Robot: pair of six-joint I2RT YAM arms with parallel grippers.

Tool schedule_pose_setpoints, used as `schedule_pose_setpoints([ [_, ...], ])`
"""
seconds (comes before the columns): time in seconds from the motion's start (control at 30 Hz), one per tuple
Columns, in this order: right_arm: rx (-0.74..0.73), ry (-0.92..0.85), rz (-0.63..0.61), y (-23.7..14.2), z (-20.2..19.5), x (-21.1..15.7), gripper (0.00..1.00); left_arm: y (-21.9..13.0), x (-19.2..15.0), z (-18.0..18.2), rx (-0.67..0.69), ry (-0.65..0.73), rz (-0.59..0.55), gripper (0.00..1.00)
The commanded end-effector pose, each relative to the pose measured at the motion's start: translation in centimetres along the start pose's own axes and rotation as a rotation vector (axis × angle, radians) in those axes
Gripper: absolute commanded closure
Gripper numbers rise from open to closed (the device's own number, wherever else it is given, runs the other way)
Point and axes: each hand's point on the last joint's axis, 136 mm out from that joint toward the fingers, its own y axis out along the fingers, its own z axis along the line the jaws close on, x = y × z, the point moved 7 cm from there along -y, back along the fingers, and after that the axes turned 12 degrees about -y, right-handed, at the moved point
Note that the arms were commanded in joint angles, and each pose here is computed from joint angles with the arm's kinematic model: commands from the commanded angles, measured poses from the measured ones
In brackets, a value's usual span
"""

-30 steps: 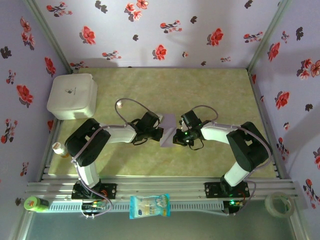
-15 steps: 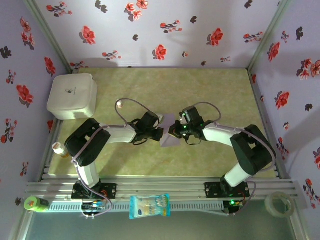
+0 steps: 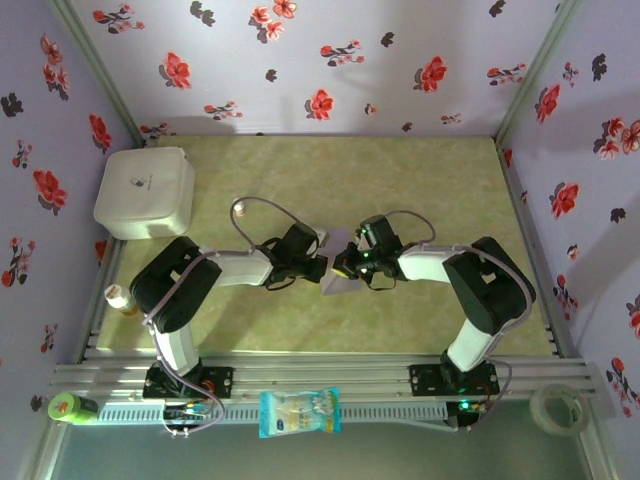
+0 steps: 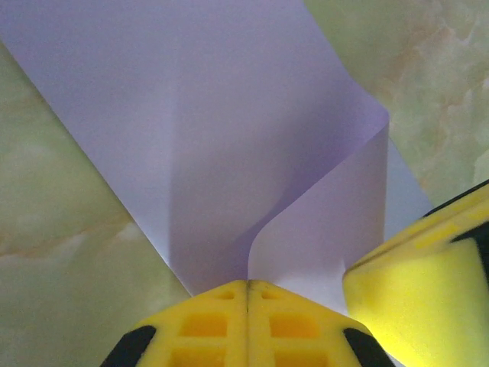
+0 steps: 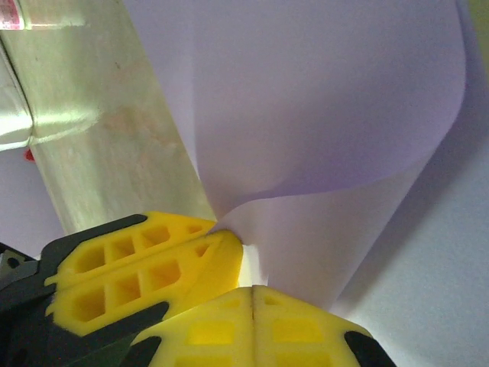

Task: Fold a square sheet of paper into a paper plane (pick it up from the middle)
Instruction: Fold the triangle a second time at the center of the table.

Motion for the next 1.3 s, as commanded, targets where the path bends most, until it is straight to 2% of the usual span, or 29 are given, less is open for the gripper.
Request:
schedule_pose_setpoints([
  [0.0,0.013,0.003,-0.011,0.2,0.5,0.6,1.0,0.6,-0.7,0.7,0.014,-0.011,0.035,1.0],
  [0.63,-0.145,0.101,-0.002,0.5,-4.0,-1.7,0.99,0.8,-0.8,0.8,0.016,-0.007,0.047,1.0],
  [0.97,-0.05,0.037,-0.072,-1.6,-0.4,1.2,0.99,0.7,-0.8,0.7,0.018,-0.004,0.05,1.0],
  [1.1,-0.053,0.058,-0.074,-0.9,-1.0,2.0,1.0,0.7,-0.8,0.7,0.018,-0.002,0.052,1.0],
  [1.27,-0.139,0.119,-0.076,-0.3,-4.0,1.7,1.0,0.7,-0.8,0.7,0.017,-0.005,0.052,1.0],
])
